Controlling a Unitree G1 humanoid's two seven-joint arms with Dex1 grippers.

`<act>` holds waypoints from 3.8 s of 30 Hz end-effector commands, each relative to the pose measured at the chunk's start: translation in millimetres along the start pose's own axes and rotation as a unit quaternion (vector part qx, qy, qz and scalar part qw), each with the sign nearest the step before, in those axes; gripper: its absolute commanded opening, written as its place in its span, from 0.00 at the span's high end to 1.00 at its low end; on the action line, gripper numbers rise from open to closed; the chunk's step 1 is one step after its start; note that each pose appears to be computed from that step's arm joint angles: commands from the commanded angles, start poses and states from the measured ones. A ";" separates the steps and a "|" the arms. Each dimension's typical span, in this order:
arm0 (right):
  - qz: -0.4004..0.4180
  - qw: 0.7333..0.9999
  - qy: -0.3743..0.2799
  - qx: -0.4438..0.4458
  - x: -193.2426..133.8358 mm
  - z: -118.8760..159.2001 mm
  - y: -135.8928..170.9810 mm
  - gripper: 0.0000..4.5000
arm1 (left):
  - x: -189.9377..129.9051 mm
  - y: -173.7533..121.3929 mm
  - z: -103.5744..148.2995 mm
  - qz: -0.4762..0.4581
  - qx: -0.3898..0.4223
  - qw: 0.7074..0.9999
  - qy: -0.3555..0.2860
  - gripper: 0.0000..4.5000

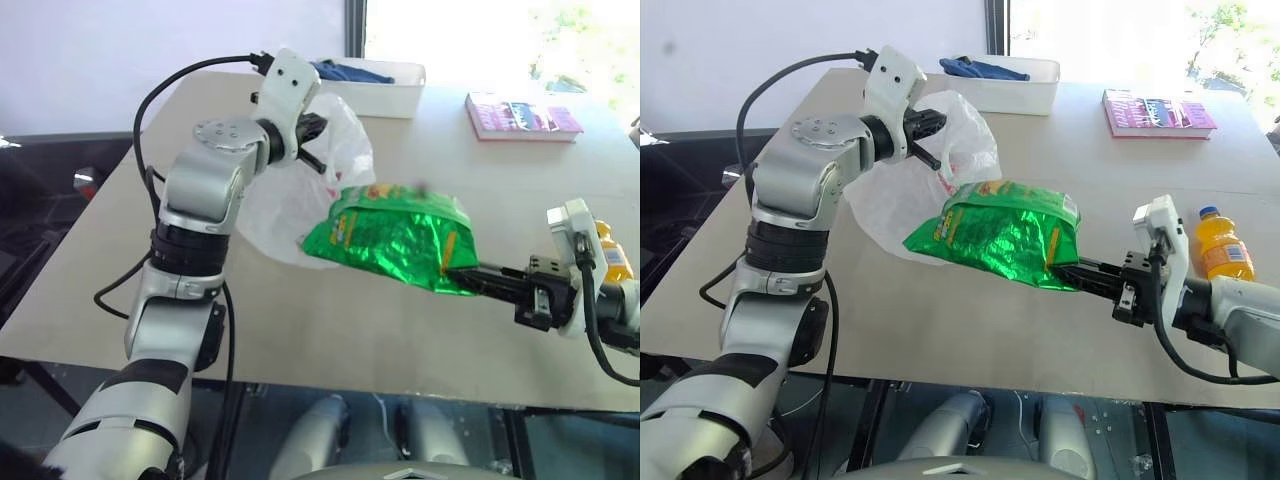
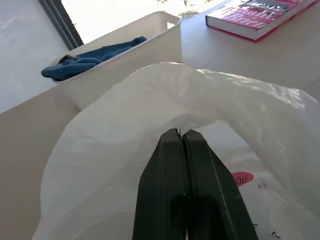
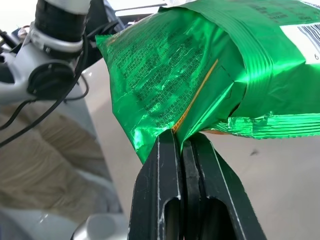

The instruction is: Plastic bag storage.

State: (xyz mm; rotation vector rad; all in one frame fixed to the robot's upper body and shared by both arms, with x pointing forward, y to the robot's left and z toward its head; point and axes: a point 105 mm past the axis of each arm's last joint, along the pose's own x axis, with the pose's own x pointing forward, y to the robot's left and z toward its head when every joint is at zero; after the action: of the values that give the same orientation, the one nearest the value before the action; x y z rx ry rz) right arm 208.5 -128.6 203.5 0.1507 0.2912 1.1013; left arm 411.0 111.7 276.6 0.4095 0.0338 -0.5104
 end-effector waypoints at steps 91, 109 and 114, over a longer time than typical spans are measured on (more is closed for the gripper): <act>-0.581 0.789 0.187 0.069 -153.8 -46.6 -224.2 0.29 | -16.2 -44.2 -9.3 -0.070 -0.083 0.993 -0.043 1.00; -0.127 0.982 0.093 -0.107 32.6 7.3 -51.2 0.32 | -28.7 -24.9 20.9 -0.098 -0.136 0.981 -0.100 1.00; -0.188 0.967 0.109 -0.136 113.1 13.9 -93.1 0.32 | -50.0 -31.2 36.8 -0.136 -0.129 0.974 -0.125 1.00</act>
State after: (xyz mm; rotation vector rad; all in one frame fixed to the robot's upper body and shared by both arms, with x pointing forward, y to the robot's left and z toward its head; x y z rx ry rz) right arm 320.0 -70.2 168.9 -0.2136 0.4084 0.8467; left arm 363.8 97.9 286.0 0.0652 -0.0127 -0.7747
